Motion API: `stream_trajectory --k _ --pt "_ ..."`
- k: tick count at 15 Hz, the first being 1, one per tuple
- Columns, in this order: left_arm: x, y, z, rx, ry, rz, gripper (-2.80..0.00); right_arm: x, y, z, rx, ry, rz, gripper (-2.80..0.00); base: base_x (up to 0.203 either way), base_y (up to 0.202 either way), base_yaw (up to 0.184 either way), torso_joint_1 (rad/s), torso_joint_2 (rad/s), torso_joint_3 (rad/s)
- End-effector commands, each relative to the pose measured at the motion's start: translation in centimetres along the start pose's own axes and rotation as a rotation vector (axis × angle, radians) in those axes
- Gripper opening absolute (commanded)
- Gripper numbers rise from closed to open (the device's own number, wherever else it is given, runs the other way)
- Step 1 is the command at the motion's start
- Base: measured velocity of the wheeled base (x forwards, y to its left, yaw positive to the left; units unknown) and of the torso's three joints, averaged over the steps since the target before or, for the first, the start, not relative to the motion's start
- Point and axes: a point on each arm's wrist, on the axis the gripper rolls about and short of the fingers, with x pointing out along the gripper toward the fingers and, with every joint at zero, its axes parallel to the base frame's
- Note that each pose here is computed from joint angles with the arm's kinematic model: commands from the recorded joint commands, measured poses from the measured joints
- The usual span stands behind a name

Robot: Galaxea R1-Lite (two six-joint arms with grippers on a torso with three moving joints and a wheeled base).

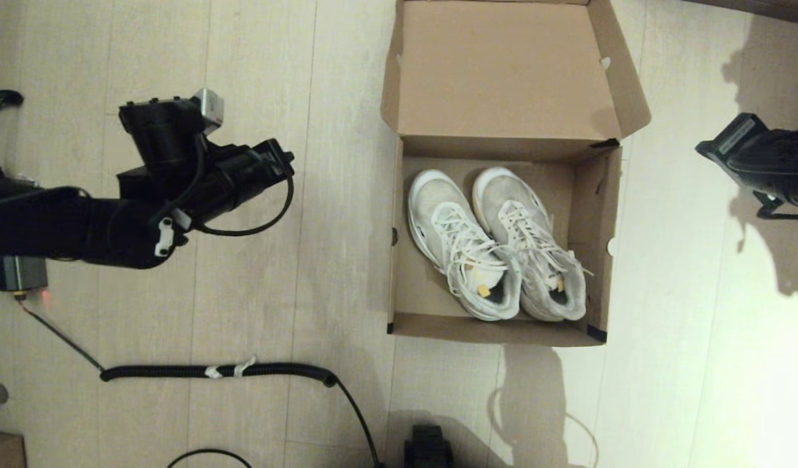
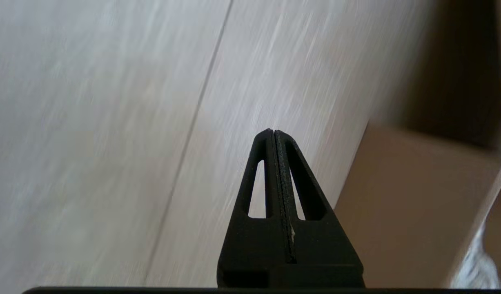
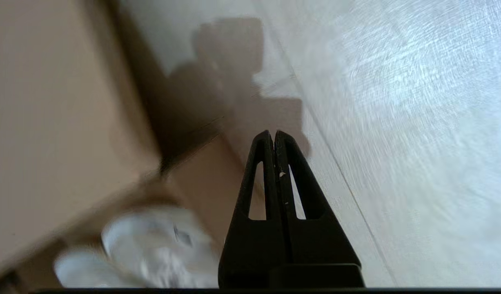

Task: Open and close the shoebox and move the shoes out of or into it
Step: Close the shoe box

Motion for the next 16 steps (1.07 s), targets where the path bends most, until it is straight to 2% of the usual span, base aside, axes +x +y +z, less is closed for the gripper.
stream_trajectory --k 1,2,4,6,7,9,11,12,14,16 --pt "2.2 0.4 -0.5 -0.038 -0.035 -0.026 -2.8 3.0 -2.1 -0.5 0.158 -0.006 -0.041 -2.8 0.0 0.0 0.0 0.0 0.0 0.0" --pt "2.8 0.1 0.3 -0.089 -0.101 -0.068 -2.8 4.5 -3.1 -0.2 0.288 -0.045 -0.033 -2.8 0.0 0.0 0.0 0.0 0.0 0.0" --pt "4.0 -0.2 2.2 -0.156 -0.22 -0.136 -2.8 7.0 -5.4 0.3 0.463 -0.079 -0.016 -2.8 0.0 0.0 0.0 0.0 0.0 0.0" --pt "5.1 0.2 4.1 -0.278 -0.284 -0.18 -2.8 7.8 -6.9 1.4 0.619 0.011 0.081 -2.8 0.0 0.0 0.0 0.0 0.0 0.0" --pt "5.6 0.8 4.7 -0.353 -0.283 -0.2 -2.8 8.4 -7.5 1.5 0.674 0.08 0.127 -2.8 0.0 0.0 0.0 0.0 0.0 0.0" --pt "6.1 1.7 4.5 -0.525 -0.173 -0.29 -2.8 10.0 -8.6 1.4 0.723 0.221 0.21 -2.8 0.0 0.0 0.0 0.0 0.0 0.0" --pt "6.1 2.0 4.4 -0.645 -0.037 -0.397 -2.8 11.1 -9.1 1.2 0.718 0.338 0.292 -2.8 0.0 0.0 0.0 0.0 0.0 0.0" --pt "6.3 2.2 4.0 -0.67 0.03 -0.444 -2.8 11.5 -9.2 1.1 0.704 0.38 0.338 -2.8 0.0 0.0 0.0 0.0 0.0 0.0" --pt "7.1 2.5 2.8 -0.676 0.117 -0.507 -2.8 12.3 -9.3 1.1 0.67 0.398 0.455 -2.8 0.0 0.0 0.0 0.0 0.0 0.0" --pt "7.6 2.0 1.9 -0.649 0.131 -0.578 -2.8 12.9 -9.5 0.8 0.711 0.433 0.568 -2.8 0.0 0.0 0.0 0.0 0.0 0.0"
